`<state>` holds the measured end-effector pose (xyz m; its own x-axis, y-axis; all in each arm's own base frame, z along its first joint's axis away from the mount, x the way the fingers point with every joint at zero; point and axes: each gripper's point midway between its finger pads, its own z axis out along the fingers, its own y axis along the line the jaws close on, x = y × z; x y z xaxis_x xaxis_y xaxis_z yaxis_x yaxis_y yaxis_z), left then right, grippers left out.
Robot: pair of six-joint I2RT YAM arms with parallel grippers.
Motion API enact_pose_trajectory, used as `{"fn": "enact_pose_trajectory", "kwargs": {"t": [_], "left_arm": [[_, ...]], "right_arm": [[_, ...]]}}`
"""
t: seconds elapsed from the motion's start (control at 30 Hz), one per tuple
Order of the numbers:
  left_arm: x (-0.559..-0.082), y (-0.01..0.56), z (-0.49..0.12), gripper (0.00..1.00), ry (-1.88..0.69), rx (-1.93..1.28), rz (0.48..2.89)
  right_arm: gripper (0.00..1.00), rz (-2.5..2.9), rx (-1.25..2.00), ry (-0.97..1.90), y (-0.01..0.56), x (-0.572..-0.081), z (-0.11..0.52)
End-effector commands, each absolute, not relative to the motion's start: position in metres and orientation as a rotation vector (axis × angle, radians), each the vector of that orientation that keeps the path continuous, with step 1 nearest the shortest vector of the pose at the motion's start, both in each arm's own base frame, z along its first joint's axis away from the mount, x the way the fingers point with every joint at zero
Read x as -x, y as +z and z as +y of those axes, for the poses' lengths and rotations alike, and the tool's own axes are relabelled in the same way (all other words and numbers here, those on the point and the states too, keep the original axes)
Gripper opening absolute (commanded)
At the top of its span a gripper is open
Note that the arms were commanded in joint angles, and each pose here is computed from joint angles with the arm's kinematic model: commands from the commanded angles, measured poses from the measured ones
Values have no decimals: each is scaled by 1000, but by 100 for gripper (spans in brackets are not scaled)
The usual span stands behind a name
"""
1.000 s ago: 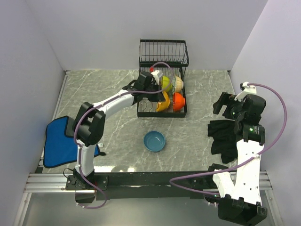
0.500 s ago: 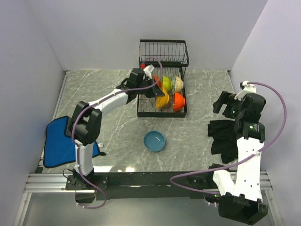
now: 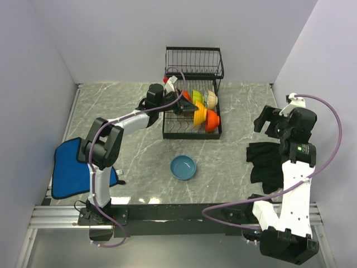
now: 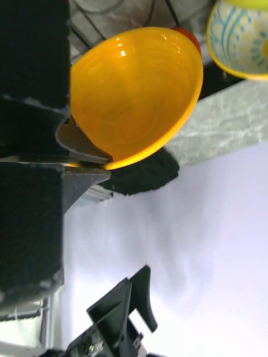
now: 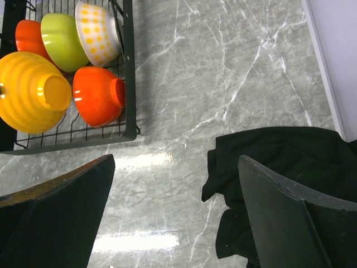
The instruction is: Load the bowls into the dish rack
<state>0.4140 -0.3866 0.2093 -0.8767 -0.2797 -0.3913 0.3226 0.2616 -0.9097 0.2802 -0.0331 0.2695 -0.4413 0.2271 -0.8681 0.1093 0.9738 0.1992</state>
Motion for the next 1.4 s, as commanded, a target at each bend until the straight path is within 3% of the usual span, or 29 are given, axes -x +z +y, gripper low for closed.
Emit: {"fn": "enact_pose_trajectory", "kwargs": {"t": [0.0, 0.97, 1.07, 1.23, 1.37], "left_arm": [[-408, 231, -394, 1, -1781, -104, 1942], [-421, 161, -401, 1, -1825, 68, 2041], [-424, 160, -403, 8, -1811, 70, 2044], [-428, 170, -407, 30, -1800, 36, 2017], [-426, 184, -409, 41, -1763, -46, 1985]], "right_arm": [[100, 1988, -216, 99, 292, -284, -37], [100, 2035, -209, 72, 292, -296, -45], [100, 2036, -212, 79, 290, -297, -44], [100, 2035, -211, 91, 290, -300, -43], [100, 2029, -212, 100, 292, -300, -42]]}}
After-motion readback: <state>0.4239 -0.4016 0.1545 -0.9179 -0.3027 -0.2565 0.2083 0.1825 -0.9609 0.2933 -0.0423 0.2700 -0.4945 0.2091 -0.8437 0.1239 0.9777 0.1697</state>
